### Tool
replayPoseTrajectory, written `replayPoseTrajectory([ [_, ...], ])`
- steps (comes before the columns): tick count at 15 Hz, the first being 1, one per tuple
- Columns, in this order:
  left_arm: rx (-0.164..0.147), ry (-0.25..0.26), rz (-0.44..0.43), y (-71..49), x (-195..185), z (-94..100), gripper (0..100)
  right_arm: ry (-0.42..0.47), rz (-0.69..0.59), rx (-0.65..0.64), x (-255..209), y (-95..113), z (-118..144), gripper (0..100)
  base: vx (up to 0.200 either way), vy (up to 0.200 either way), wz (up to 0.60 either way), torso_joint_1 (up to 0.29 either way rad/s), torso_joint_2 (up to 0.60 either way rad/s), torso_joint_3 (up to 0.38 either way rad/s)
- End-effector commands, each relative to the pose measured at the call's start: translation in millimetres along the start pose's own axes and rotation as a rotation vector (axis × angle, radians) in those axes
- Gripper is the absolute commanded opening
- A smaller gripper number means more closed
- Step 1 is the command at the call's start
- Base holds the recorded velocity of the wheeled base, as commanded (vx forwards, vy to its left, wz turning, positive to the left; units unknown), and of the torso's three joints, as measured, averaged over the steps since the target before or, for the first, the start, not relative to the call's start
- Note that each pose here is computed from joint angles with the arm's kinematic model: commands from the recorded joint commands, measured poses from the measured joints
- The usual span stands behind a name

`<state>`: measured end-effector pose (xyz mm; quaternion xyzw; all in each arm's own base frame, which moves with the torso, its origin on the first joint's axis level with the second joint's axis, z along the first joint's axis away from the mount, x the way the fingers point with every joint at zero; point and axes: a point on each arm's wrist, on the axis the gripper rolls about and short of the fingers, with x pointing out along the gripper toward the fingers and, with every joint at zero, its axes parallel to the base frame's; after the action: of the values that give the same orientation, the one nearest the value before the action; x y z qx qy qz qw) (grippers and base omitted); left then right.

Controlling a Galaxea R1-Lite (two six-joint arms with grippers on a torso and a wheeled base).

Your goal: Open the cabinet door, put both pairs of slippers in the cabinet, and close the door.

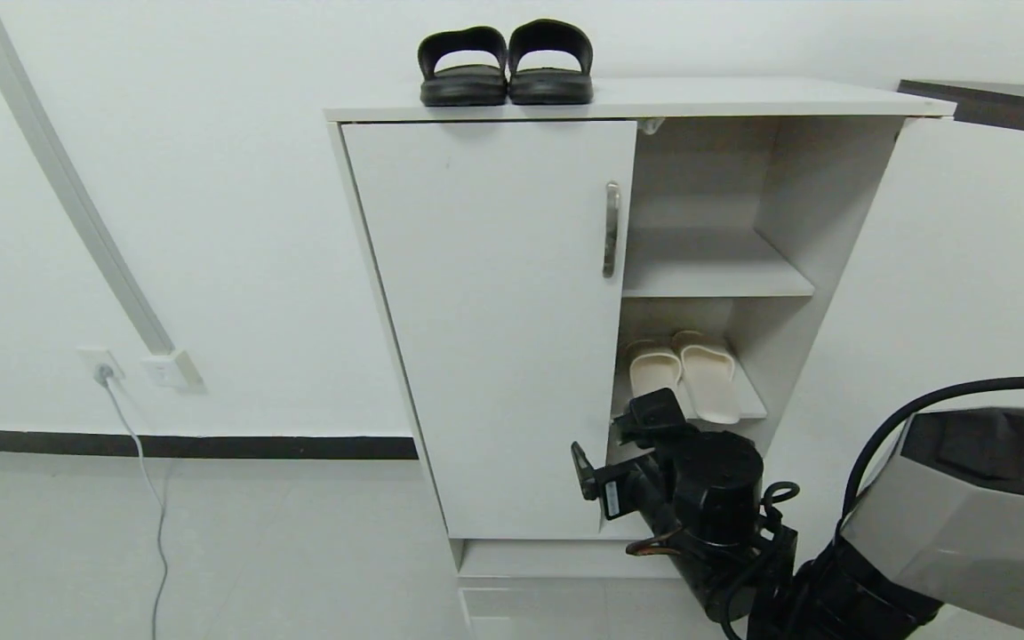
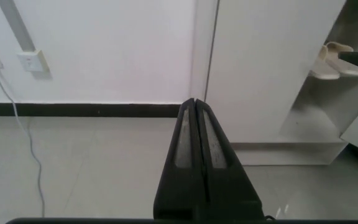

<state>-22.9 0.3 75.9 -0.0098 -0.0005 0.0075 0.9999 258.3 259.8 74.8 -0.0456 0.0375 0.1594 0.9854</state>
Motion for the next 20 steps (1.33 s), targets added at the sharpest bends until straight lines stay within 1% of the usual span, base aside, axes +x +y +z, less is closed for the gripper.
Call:
replayPoseTrajectory([
  [1, 0.0, 0.002, 0.002, 0.0, 0.1, -0.1, 0, 0.011, 0.005, -0.007, 0.2, -0.3, -4.5, 100, 0.0, 0.2, 0.0, -0.002, 0.0, -0.002],
  [5, -0.002, 0.001, 0.002, 0.0, 0.1, 0.1, 0, -0.006, 0.03, 0.001, -2.1, -0.9, -6.1, 100, 0.0, 0.2, 0.0, 0.001, 0.0, 0.001],
  [8, -0.002, 0.001, 0.003, 0.0, 0.1, 0.1, 0, -0.012, 0.045, 0.006, -3.5, -1.3, -6.1, 100, 0.0, 0.0, 0.0, 0.0, 0.0, 0.0],
  [12, 0.001, 0.001, 0.0, 0.0, 0.1, 0.1, 0, -0.016, 0.028, 0.008, -3.7, -8.2, -8.3, 100, 0.0, 0.0, 0.0, 0.0, 0.0, 0.0],
  [20, 0.003, 0.001, 0.0, 0.0, 0.1, 0.1, 0, -0.027, 0.03, 0.011, -4.2, -8.5, -7.4, 100, 0.0, 0.0, 0.0, 0.0, 0.0, 0.0],
])
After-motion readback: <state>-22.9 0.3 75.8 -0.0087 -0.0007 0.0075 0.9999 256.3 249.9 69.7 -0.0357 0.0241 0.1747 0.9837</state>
